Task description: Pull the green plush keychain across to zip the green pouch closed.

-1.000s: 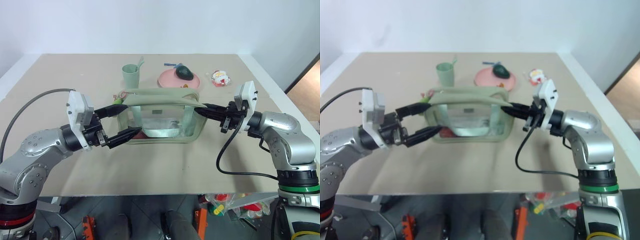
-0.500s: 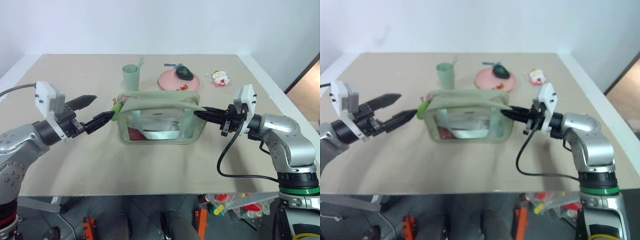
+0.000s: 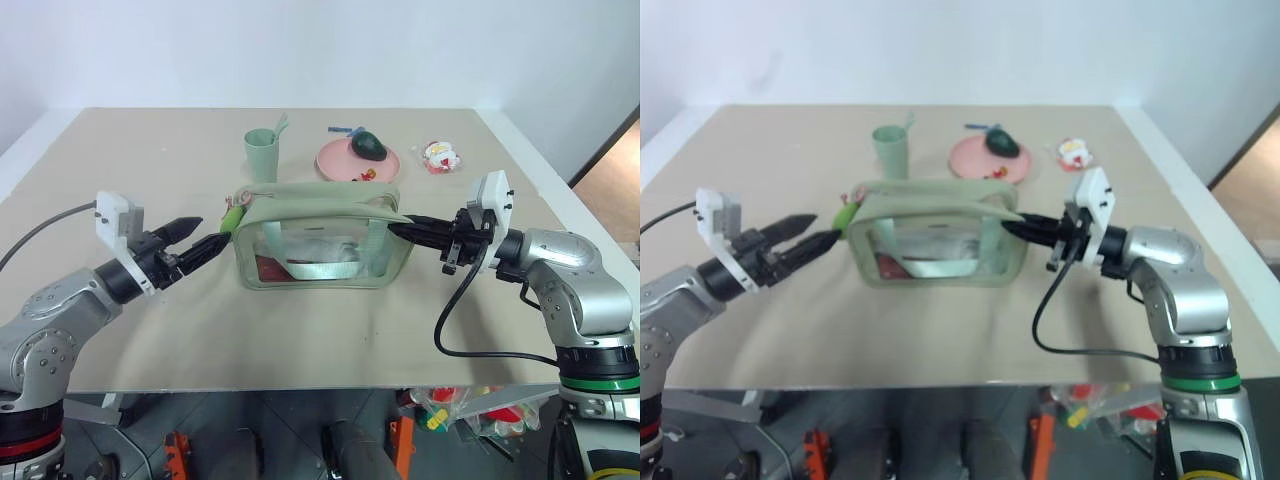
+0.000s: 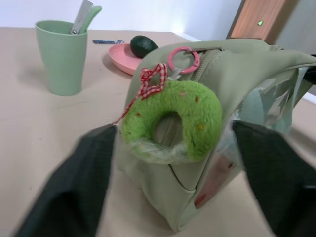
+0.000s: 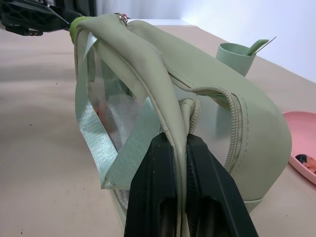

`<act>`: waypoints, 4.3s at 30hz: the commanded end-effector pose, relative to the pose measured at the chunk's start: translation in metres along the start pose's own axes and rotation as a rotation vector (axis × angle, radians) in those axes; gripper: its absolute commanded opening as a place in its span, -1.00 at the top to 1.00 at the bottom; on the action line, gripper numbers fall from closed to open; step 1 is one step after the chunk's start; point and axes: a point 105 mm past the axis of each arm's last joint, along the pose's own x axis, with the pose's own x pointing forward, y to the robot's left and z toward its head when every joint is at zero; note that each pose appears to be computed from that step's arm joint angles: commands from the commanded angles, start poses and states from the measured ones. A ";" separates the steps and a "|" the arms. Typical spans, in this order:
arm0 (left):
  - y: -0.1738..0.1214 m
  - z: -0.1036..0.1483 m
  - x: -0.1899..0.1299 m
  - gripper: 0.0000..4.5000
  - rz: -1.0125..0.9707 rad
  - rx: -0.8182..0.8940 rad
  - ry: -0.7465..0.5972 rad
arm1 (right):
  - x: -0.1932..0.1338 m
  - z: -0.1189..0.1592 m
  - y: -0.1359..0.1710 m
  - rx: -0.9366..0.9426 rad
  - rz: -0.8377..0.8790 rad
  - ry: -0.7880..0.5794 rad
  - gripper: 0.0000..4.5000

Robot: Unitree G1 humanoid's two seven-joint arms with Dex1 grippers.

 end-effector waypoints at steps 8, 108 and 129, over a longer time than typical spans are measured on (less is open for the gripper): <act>-0.003 0.004 0.012 0.98 -0.053 -0.009 -0.057 | 0.004 0.010 0.010 -0.057 0.024 -0.032 1.00; -0.029 0.000 0.047 1.00 -0.199 0.269 0.040 | 0.098 0.089 0.025 -0.053 0.233 -0.224 -0.99; -0.035 -0.002 0.057 1.00 -0.203 0.257 0.021 | 0.116 0.074 0.021 -0.050 0.241 -0.182 0.95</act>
